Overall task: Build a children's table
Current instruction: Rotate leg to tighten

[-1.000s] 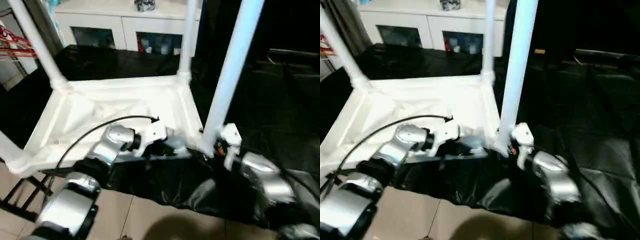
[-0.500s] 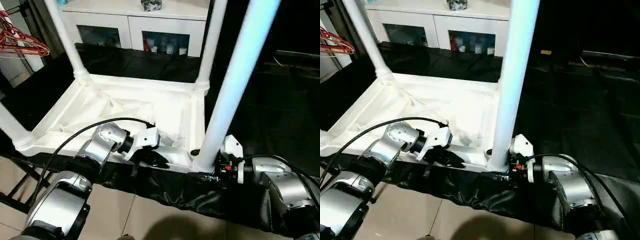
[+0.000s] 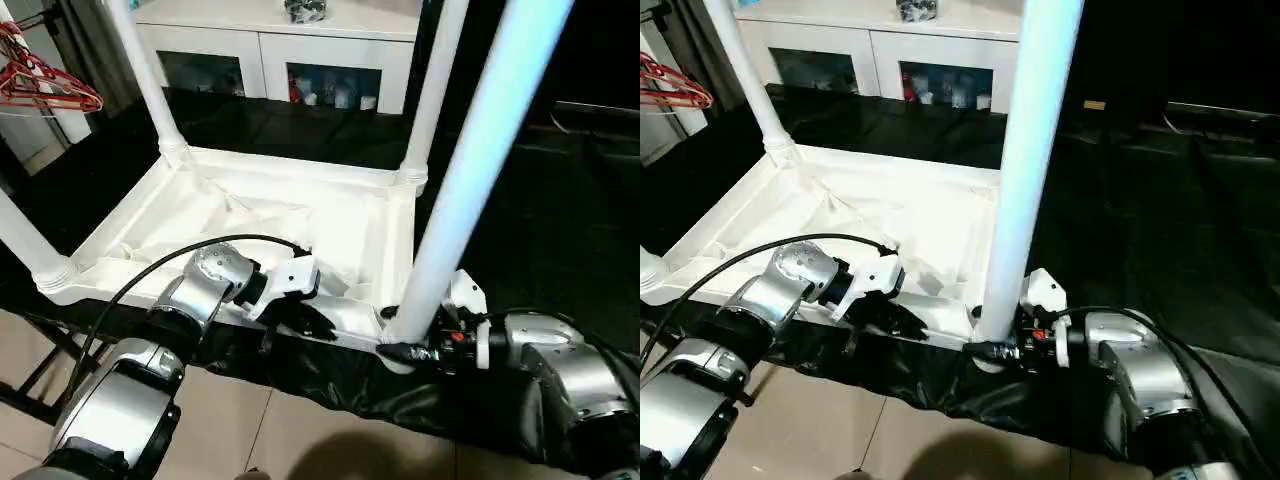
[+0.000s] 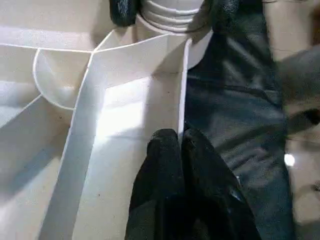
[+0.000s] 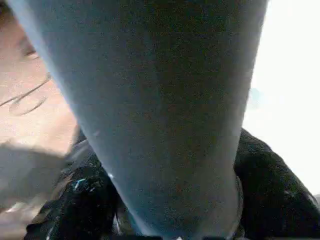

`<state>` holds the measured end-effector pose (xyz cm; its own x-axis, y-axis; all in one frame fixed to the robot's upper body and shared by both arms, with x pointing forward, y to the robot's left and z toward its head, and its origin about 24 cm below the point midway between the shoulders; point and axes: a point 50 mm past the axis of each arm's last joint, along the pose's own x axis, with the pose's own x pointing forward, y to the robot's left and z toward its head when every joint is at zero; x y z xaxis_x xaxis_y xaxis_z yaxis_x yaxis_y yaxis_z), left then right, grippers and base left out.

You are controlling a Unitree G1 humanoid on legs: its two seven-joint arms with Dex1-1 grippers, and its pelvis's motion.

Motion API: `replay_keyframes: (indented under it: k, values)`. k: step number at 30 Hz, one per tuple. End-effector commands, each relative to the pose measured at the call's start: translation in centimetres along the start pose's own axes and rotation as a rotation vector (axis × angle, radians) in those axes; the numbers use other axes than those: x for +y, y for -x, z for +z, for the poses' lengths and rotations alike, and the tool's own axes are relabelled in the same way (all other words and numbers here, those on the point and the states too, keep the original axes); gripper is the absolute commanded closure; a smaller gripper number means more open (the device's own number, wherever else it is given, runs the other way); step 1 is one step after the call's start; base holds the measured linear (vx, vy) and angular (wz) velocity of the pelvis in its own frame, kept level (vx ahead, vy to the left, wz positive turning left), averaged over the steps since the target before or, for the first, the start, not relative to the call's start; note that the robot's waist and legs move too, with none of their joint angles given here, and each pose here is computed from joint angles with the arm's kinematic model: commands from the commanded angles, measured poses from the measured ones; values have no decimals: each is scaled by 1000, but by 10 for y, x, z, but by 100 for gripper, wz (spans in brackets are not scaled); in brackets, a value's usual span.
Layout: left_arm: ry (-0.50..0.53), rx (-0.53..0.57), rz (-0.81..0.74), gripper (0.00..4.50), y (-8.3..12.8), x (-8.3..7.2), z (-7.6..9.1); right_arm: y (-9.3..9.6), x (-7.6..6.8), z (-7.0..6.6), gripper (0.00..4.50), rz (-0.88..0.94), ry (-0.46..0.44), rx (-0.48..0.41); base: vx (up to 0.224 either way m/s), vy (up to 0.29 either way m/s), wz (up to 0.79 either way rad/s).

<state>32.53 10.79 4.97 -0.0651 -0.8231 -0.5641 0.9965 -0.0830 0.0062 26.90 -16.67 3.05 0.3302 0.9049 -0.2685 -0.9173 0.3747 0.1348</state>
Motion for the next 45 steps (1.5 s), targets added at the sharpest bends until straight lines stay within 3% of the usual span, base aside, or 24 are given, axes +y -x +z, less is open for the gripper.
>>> replay_keyframes:
  k: [1, 6, 9, 15, 19, 21, 23, 29, 33, 45]
  values:
    - [-1, -32, 143, 450, -2, 14, 15, -18, 7, -5, 183, 20, -4, 1, 0, 0, 0]
    - [37, -61, 297, 450, -16, 25, 26, -41, -11, -11, 183, -296, -59, 11, 0, 0, 0]
    - [44, -65, 320, 450, -19, 26, 28, -45, -14, -13, 184, -350, -64, 25, 0, 0, 0]
    - [95, -123, 467, 450, -46, 30, 44, -72, -33, -9, 184, -680, -191, 13, 0, 0, 0]
    - [88, -146, 494, 450, -54, 29, 50, -83, -36, -2, 184, -738, -137, 29, 0, 0, 0]
    - [90, -157, 484, 450, -56, 27, 50, -84, -36, 1, 128, -734, -134, 7, 0, 0, 0]
    - [90, -157, 484, 450, -56, 27, 50, -84, -36, 1, 111, -734, -134, 7, 0, 0, 0]
    - [39, -160, 377, 450, -45, 20, 42, -72, -38, 8, 70, -603, -96, -31, 0, 0, 0]
    - [10, -145, 266, 450, -29, 13, 30, -55, -27, 6, 70, -343, -6, -24, 0, 0, 0]
    - [-11, -98, 140, 450, 2, 8, 15, -18, 1, 7, 70, 96, 41, 15, 0, 0, 0]
